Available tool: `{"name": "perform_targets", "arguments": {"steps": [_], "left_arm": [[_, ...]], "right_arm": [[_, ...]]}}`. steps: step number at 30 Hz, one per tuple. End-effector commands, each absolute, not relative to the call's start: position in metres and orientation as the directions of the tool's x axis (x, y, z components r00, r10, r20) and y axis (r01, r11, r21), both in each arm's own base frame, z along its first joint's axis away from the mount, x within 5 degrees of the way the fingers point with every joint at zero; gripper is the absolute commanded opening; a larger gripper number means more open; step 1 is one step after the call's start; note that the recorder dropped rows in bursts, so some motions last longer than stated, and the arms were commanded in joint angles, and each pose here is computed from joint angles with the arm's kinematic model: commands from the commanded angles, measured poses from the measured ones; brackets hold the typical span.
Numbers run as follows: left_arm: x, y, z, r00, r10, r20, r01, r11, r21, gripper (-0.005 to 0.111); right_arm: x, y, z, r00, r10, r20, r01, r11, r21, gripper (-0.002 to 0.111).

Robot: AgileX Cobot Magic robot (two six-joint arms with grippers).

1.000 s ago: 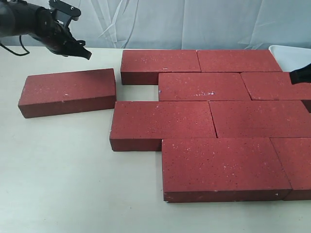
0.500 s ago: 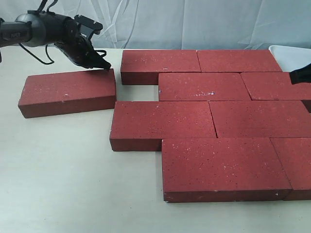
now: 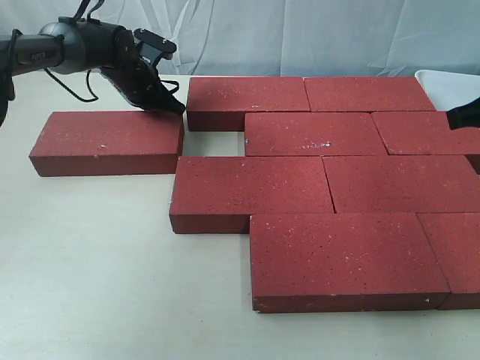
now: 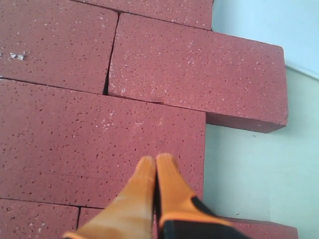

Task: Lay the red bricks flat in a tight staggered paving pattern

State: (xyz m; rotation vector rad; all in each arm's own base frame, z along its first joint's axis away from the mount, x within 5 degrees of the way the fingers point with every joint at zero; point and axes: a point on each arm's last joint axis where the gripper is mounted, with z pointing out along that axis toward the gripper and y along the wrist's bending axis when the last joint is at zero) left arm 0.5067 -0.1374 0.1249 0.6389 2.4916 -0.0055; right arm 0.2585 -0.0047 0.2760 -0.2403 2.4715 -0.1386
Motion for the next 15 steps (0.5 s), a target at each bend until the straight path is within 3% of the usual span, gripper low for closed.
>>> {"name": "perform_targets", "arguments": {"steps": [1, 7, 15], "left_arm": [[0.505, -0.144, 0.125, -0.729, 0.429, -0.533, 0.450, 0.887, 0.099, 0.002], [0.511, -0.129, 0.135, -0.712, 0.442, -0.546, 0.421, 0.890, 0.172, 0.002], [0.503, -0.039, 0.200, -0.816, 0.363, -0.450, 0.243, 0.921, 0.304, 0.002]], "right_arm": [[0.258, -0.006, 0.278, -0.770, -0.203, -0.605, -0.131, 0.978, -0.161, -0.001], [0.258, -0.006, 0.278, -0.773, -0.203, -0.601, -0.132, 0.978, -0.160, -0.001], [0.258, -0.006, 0.278, -0.773, -0.203, -0.601, -0.132, 0.978, -0.160, -0.001]]}}
